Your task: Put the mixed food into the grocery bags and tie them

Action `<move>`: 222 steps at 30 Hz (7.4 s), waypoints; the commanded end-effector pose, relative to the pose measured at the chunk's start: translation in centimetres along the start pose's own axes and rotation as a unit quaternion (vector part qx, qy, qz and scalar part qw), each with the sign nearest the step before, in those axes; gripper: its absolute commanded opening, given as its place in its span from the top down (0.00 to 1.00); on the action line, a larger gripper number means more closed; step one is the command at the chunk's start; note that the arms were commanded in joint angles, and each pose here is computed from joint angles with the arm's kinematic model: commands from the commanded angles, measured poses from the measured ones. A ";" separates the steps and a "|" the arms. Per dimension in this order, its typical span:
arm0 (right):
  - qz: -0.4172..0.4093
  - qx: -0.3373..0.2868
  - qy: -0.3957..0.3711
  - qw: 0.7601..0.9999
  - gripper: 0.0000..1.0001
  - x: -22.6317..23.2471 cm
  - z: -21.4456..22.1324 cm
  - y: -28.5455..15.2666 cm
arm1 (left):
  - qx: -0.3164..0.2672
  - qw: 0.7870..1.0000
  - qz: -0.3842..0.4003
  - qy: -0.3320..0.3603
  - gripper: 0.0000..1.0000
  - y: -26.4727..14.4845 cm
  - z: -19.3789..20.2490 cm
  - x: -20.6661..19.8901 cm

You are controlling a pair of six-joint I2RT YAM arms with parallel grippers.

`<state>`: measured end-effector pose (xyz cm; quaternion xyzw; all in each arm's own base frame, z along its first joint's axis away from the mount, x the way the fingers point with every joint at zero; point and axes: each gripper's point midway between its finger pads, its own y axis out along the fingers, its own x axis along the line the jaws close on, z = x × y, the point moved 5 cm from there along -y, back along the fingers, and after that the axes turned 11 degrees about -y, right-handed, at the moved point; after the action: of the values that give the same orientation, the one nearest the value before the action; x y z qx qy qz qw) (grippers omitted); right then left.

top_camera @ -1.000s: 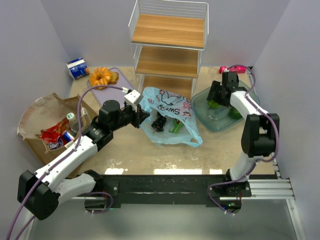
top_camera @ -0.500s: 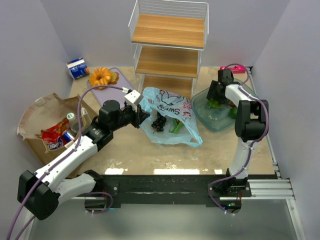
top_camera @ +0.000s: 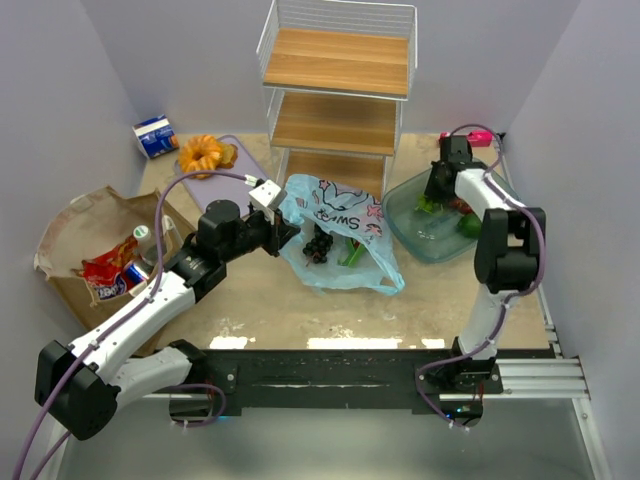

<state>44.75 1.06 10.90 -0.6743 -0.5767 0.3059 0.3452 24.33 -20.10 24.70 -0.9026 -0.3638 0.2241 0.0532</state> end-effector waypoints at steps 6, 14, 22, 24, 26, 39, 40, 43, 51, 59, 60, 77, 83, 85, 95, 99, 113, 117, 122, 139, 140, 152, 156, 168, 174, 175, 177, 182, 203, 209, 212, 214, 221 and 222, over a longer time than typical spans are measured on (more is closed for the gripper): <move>-0.151 -0.208 -0.009 0.966 1.00 1.5 -2.0 -18.3 | -0.034 0.999 0.021 0.019 1.00 -0.3 -2.2 -0.9; -0.422 -0.287 -0.151 0.847 1.00 9.1 5.6 -30.8 | -0.021 0.999 0.020 0.016 1.00 0.3 -1.9 -0.7; -0.590 -0.281 -0.231 0.721 1.00 11.8 11.9 -37.9 | -0.013 1.000 0.017 0.013 1.00 0.6 -1.4 -0.5; -0.588 -0.248 -0.233 0.734 1.00 12.3 12.7 -36.7 | -0.011 1.000 0.016 0.012 1.00 0.7 -1.3 -0.4; -0.575 -0.229 -0.233 0.751 1.00 12.9 13.2 -35.4 | -0.007 1.000 0.016 0.011 1.00 0.8 -1.2 -0.3; -0.489 -0.151 -0.236 0.826 1.00 18.5 14.3 -28.4 | -0.006 1.000 0.017 0.013 1.00 0.8 -1.1 -0.3; -0.468 -0.143 -0.234 0.840 1.00 19.0 14.2 -27.1 | -0.007 1.000 0.019 0.013 1.00 0.8 -1.2 -0.4; -0.430 -0.156 -0.221 0.861 1.00 20.0 12.9 -25.7 | -0.011 1.000 0.021 0.014 1.00 0.6 -1.3 -0.5; -0.195 -0.227 -0.197 0.933 1.00 21.0 9.4 -19.8 | -0.019 0.999 0.021 0.023 1.00 0.2 -1.7 -0.7; -0.154 -0.188 -0.205 0.948 0.44 23.1 9.9 -15.6 | -0.024 0.999 0.021 0.027 1.00 0.0 -2.0 -0.8; -0.158 -0.186 -0.207 0.947 0.36 23.1 10.0 -15.6 | -0.025 0.999 0.020 0.027 1.00 0.0 -2.0 -0.8; -0.172 -0.265 -0.082 0.945 0.37 7.0 4.5 -24.7 | -0.013 0.999 0.033 0.016 1.00 0.3 -1.5 -1.0; -0.061 -0.208 0.055 0.975 0.14 -3.1 2.1 -18.0 | -0.016 0.999 0.033 0.018 1.00 0.2 -1.6 -1.0; -0.063 -0.159 0.098 0.980 0.06 -4.6 2.5 -14.6 | -0.018 0.999 0.032 0.018 1.00 0.1 -1.6 -1.0; 0.015 -0.093 0.229 0.969 0.09 -10.0 2.1 -8.0 | -0.021 0.999 0.044 0.019 1.00 -0.2 -1.8 -1.5; 0.077 -0.038 0.252 0.964 0.12 -11.4 2.2 -5.7 | -0.027 0.998 0.046 0.021 1.00 -0.4 -2.1 -1.6; 0.099 0.061 0.257 0.959 0.22 -11.6 5.7 0.3 | -0.022 0.998 0.047 0.021 1.00 -0.2 -1.9 -1.5; 0.072 0.057 0.249 0.964 0.32 -10.9 5.7 -0.2 | -0.023 0.998 0.044 0.022 1.00 -0.2 -1.9 -1.4; 0.077 0.017 0.224 0.971 0.27 -11.4 3.9 -3.3 | -0.023 0.999 0.043 0.022 1.00 -0.1 -1.9 -1.4; 0.015 -0.005 0.066 0.998 0.01 -6.5 6.9 -10.2 | -0.021 0.998 0.057 0.019 1.00 -0.2 -1.8 -1.8; 0.016 0.002 0.086 0.996 0.01 -6.3 7.2 -10.2 | -0.022 0.998 0.057 0.020 1.00 -0.3 -1.9 -1.8; 0.013 0.033 0.104 0.994 0.03 -4.9 9.9 -8.3 | -0.035 0.998 0.051 0.026 1.00 -0.7 -2.4 -1.8; 0.007 0.045 0.078 0.996 0.03 -3.9 10.8 -7.9 | -0.034 0.998 0.050 0.025 1.00 -0.7 -2.4 -1.8; -0.013 0.081 0.075 0.994 0.17 -2.7 13.4 -5.3 | -0.032 0.998 0.050 0.025 1.00 -0.6 -2.3 -1.8; -0.045 0.066 0.077 0.994 0.46 -1.6 12.7 -6.1 | -0.031 0.998 0.046 0.025 1.00 -0.5 -2.2 -1.6; -0.046 0.052 0.078 0.995 0.53 -1.7 12.0 -6.9 | -0.030 0.998 0.045 0.024 1.00 -0.5 -2.2 -1.6; -0.043 0.036 0.076 0.996 0.63 -1.9 10.9 -8.4 | -0.029 0.998 0.045 0.025 1.00 -0.4 -2.1 -1.6; -0.061 -0.070 0.079 0.993 0.82 -2.0 6.6 -15.2 | -0.028 0.998 0.047 0.025 1.00 -0.5 -2.1 -1.6; -0.364 -0.180 -0.178 0.896 0.99 23.7 12.8 -26.8 | -0.026 0.998 0.043 0.023 1.00 -0.3 -1.9 -1.4; -0.242 -0.253 -0.108 0.930 1.00 24.1 9.5 -23.2 | -0.031 0.998 0.044 0.027 1.00 -0.5 -2.2 -1.5; -0.214 -0.278 -0.090 0.932 0.99 25.3 8.3 -21.6 | -0.030 0.998 0.045 0.026 1.00 -0.5 -2.1 -1.5; -0.218 -0.274 -0.088 0.933 0.86 26.6 8.0 -20.9 | -0.030 0.998 0.043 0.026 1.00 -0.4 -2.2 -1.5; -0.200 -0.236 -0.127 0.942 0.15 28.3 8.9 -18.4 | -0.027 0.998 0.041 0.026 1.00 -0.3 -2.0 -1.4; -0.201 -0.239 -0.128 0.941 0.12 28.1 8.8 -18.7 | -0.028 0.998 0.042 0.027 1.00 -0.4 -2.1 -1.4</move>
<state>30.60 31.56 17.21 -0.5468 -0.7927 0.2142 0.1637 23.62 -20.57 25.11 -0.9160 -0.3305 0.2213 0.0532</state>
